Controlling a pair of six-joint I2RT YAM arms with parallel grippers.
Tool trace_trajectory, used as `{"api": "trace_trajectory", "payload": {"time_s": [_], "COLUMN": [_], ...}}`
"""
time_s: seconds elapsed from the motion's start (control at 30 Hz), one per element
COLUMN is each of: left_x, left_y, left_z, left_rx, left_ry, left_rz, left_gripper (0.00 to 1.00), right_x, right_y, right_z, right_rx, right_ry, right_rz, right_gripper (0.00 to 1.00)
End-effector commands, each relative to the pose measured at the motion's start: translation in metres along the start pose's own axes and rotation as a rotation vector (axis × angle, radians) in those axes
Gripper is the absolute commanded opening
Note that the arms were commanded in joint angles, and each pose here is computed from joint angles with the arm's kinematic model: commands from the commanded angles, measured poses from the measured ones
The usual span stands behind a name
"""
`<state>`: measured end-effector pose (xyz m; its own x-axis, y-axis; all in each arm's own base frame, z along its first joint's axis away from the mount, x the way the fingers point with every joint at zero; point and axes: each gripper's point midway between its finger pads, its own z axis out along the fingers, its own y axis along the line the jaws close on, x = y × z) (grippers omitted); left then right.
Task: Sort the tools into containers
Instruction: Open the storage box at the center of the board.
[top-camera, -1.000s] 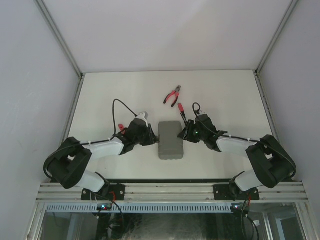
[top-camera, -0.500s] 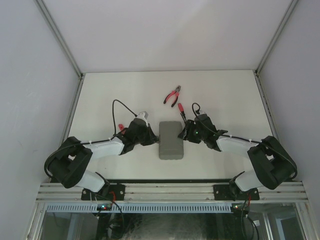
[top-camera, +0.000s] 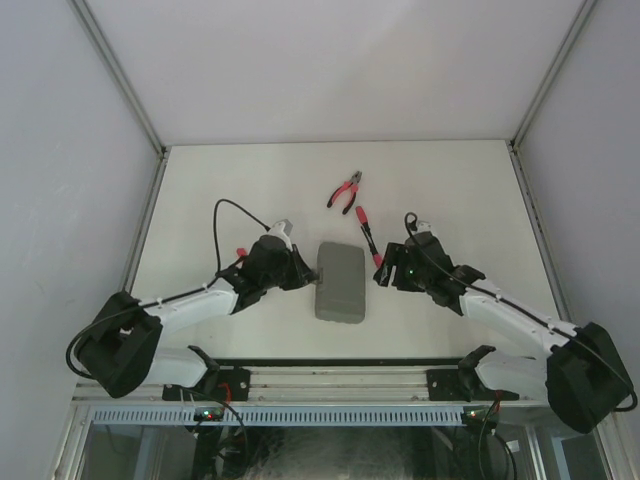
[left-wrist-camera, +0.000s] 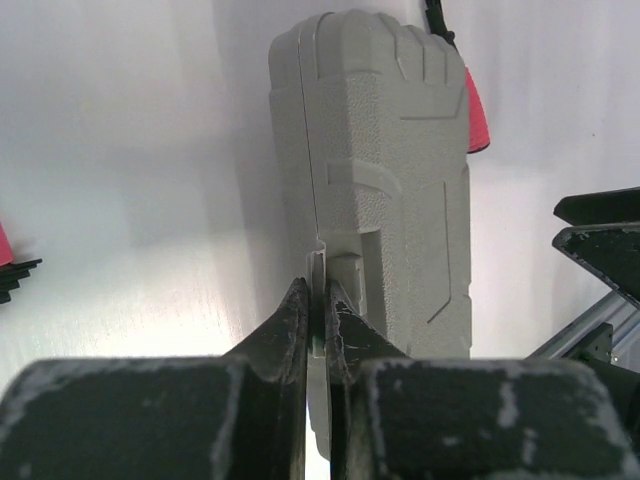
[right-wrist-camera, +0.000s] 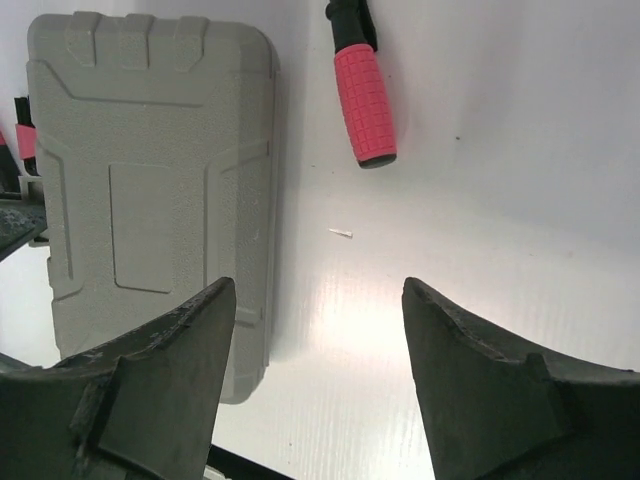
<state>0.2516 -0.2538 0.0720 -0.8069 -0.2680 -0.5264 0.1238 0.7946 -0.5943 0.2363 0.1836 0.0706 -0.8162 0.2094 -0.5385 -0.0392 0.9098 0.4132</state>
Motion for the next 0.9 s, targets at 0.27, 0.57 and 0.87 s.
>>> {"api": "trace_trajectory", "payload": {"time_s": [0.27, 0.57, 0.87], "left_x": [-0.023, -0.033, -0.046], "left_y": [-0.026, -0.034, -0.042], "left_z": [-0.037, -0.061, -0.076], "left_rx": [0.028, -0.063, -0.120], "left_ry": [-0.055, -0.070, -0.097], "left_rz": [0.018, 0.111, 0.135], "left_gripper": [0.00, 0.00, 0.00], "right_x": [-0.019, -0.024, -0.024], "right_y": [-0.013, -0.008, -0.002], "right_z": [-0.034, -0.038, -0.046], "right_rx": [0.080, 0.062, 0.030], "right_ry": [-0.097, -0.128, -0.135], "right_rz": [-0.004, 0.033, 0.030], "right_gripper": [0.70, 0.69, 0.71]}}
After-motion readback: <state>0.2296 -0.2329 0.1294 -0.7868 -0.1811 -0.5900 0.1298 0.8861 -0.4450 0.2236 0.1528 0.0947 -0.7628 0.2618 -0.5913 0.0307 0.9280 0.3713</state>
